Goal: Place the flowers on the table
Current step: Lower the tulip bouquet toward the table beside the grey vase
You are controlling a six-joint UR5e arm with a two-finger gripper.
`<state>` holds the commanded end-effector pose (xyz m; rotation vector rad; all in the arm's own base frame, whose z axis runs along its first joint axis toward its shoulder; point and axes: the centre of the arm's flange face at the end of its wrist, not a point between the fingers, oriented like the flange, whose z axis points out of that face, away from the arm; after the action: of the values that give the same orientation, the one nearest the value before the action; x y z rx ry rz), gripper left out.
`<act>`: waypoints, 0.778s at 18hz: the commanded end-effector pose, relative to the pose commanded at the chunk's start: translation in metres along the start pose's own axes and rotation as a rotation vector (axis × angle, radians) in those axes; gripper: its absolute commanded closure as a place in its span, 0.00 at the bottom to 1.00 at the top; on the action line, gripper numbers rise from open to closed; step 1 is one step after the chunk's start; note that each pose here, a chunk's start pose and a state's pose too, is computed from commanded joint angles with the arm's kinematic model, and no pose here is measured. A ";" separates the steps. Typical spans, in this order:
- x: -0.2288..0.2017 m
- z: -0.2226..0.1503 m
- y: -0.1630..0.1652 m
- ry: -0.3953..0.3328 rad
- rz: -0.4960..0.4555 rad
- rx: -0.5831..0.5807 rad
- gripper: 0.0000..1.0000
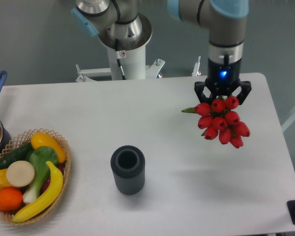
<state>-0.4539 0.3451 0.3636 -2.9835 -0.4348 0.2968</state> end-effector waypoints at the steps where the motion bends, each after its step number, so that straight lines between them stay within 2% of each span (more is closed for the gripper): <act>1: 0.000 0.009 0.000 0.009 -0.001 -0.011 0.52; 8: -0.008 0.077 -0.007 0.087 -0.011 -0.081 0.51; 14: -0.013 0.109 -0.013 0.117 -0.036 -0.116 0.51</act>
<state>-0.4926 0.3621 0.2614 -3.0801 -0.5085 0.0960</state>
